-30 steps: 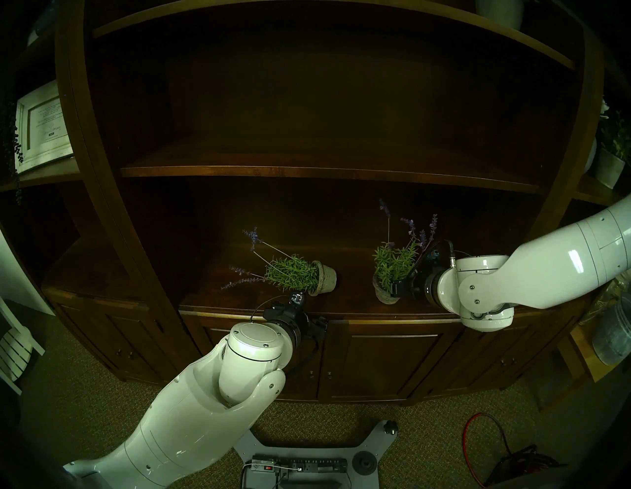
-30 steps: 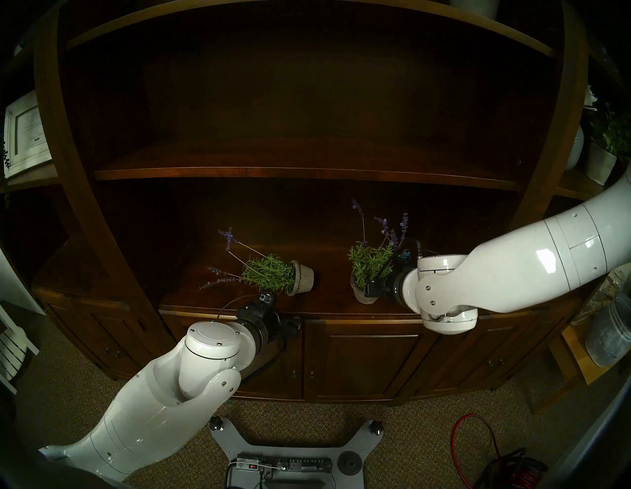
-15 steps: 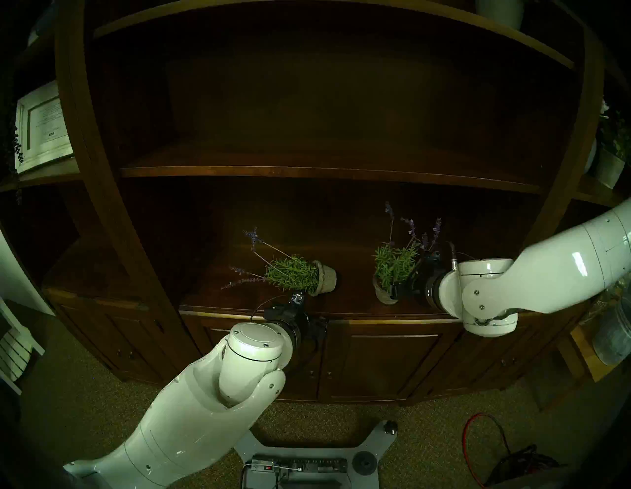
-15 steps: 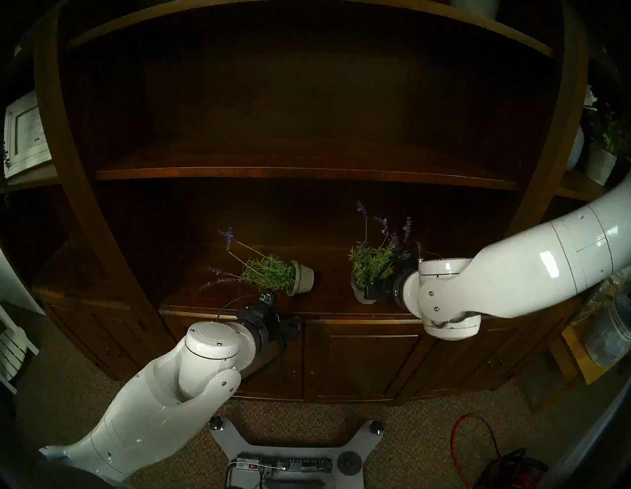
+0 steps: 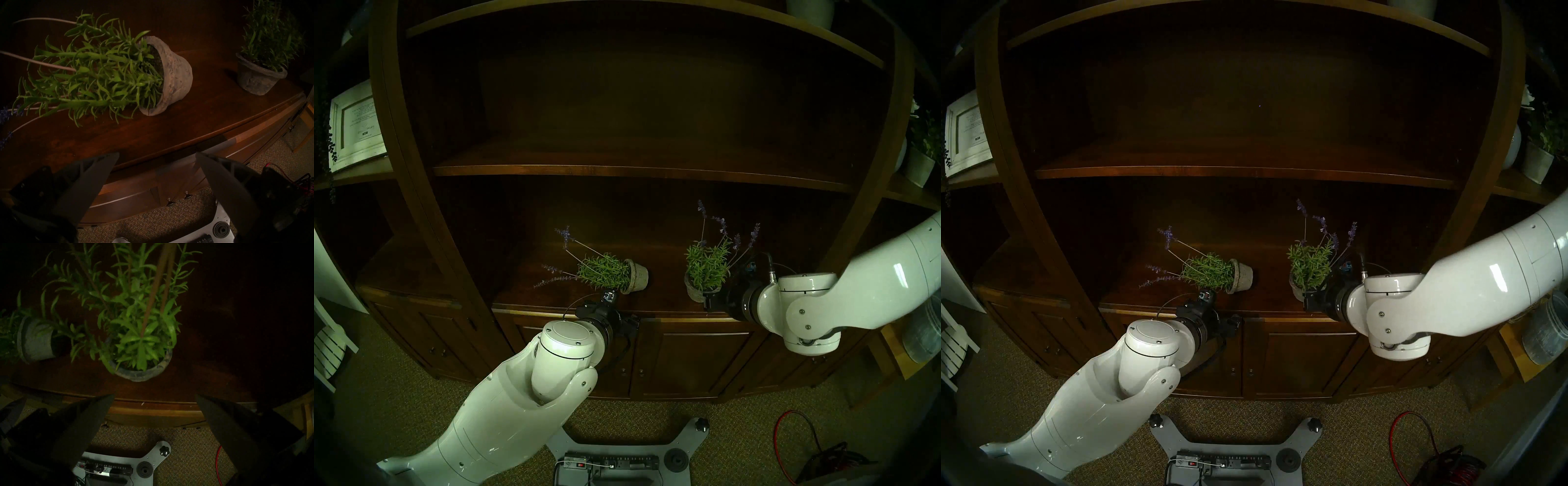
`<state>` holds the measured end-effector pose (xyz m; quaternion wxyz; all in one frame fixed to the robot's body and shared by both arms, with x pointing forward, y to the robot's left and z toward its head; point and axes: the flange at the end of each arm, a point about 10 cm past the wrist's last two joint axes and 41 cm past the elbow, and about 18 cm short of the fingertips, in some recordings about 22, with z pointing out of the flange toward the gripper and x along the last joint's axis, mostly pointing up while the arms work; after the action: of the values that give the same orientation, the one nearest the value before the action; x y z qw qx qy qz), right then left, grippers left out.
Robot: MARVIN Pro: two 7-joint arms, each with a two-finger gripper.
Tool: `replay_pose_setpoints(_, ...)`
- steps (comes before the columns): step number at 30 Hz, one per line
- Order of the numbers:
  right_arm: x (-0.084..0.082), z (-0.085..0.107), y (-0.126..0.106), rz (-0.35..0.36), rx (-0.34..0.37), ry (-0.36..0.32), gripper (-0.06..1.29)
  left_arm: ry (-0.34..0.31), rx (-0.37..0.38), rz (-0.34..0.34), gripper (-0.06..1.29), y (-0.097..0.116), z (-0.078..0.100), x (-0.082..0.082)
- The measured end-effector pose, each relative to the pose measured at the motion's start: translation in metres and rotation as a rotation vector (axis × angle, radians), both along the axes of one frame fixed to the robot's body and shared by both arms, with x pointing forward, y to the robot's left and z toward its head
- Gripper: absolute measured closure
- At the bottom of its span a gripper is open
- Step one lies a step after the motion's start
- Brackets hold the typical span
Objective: Place the fake decorative plant upright
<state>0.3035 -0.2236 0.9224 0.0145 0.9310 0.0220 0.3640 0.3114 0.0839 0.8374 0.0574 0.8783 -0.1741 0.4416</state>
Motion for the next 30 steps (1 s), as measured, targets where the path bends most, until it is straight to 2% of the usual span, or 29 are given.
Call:
replay_pose_setpoints(8, -0.018, 0.010, 0.013, 0.034, 0.019, -0.021, -0.01, 0.000, 0.000, 0.000, 0.02, 0.000, 0.000, 0.000)
replay_pose_setpoints(15, -0.026, 0.014, 0.019, 0.044, 0.022, -0.045, -0.01, 0.000, 0.000, 0.000, 0.02, 0.000, 0.000, 0.000)
replay_pose_setpoints(30, -0.031, 0.008, 0.003, 0.017, -0.002, -0.050, -0.01, 0.002, 0.001, 0.001, 0.02, 0.000, -0.001, 0.000)
